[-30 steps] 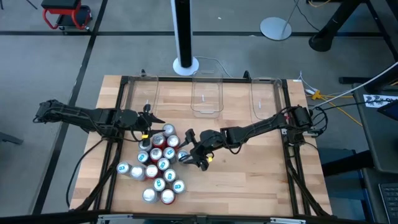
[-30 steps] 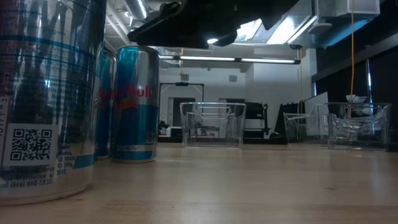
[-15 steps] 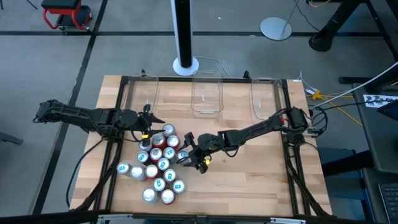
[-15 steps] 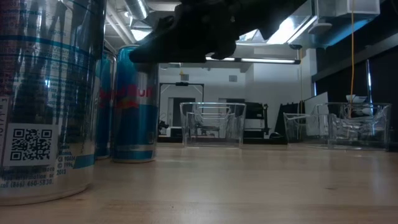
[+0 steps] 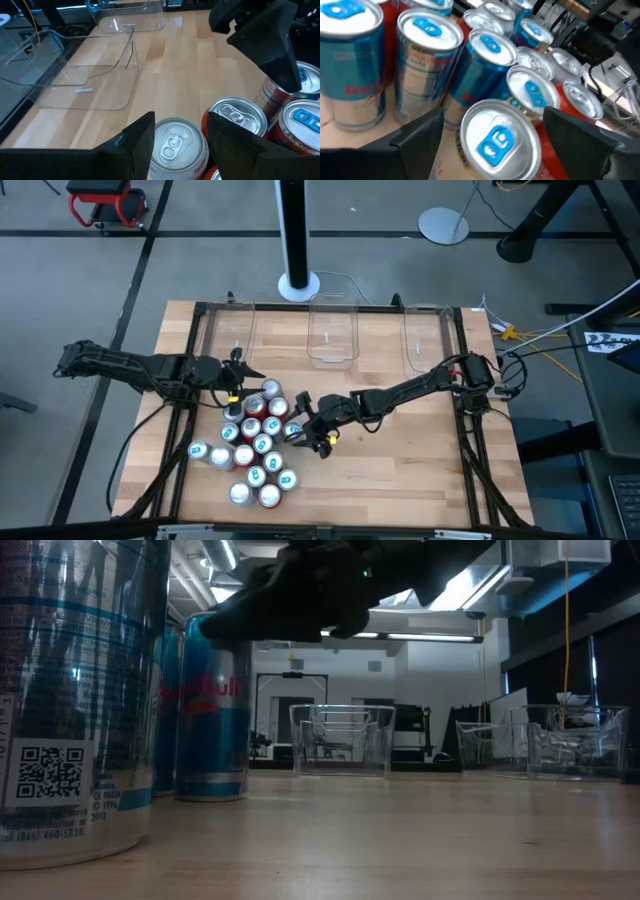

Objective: Sort soda cans
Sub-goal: Put the blue soda can into the middle transparent bin

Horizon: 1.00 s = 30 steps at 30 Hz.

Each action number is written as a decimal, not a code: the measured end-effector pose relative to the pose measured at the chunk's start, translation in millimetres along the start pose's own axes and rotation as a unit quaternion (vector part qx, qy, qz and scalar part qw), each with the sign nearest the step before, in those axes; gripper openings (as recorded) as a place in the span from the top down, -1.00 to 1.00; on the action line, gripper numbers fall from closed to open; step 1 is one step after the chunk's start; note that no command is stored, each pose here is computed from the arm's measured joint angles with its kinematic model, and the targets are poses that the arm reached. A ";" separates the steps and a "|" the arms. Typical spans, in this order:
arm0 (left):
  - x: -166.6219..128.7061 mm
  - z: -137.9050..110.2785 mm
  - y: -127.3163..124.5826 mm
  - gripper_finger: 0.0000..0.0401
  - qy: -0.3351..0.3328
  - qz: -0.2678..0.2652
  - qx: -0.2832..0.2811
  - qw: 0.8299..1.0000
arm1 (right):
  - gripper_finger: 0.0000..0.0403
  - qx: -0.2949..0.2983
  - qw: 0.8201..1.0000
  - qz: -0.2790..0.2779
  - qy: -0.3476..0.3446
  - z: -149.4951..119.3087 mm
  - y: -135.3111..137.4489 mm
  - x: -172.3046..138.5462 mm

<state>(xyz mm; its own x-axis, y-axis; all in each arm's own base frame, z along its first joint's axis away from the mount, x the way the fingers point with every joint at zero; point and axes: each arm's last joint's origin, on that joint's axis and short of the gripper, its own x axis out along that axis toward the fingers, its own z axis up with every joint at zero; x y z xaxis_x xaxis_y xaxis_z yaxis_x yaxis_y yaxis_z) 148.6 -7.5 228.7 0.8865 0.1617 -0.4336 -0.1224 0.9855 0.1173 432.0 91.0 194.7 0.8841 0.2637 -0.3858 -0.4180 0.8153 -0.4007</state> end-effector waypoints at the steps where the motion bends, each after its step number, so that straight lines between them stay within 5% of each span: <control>1: 0.0 0.0 0.1 0.15 0.000 0.000 0.000 1.000 | -0.69 0.000 1.000 -0.001 -0.002 0.3 -0.2 0.0; 14: 0.0 0.0 0.0 0.15 0.000 0.000 0.000 1.000 | -0.69 0.005 0.999 -0.005 0.048 -7.6 2.2 -0.4; 30: 0.0 0.1 0.0 0.15 0.000 0.000 0.000 1.000 | -0.69 0.019 0.999 0.003 0.029 -19.7 7.5 13.8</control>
<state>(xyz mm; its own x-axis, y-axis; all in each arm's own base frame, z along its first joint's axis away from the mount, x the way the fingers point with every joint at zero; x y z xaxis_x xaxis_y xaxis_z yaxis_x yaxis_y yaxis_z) 148.7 -7.4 228.8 0.8868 0.1617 -0.4330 -0.1225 0.9855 0.1171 437.0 90.6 170.0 0.8670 0.2397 -0.4369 -0.4150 0.8326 -0.3669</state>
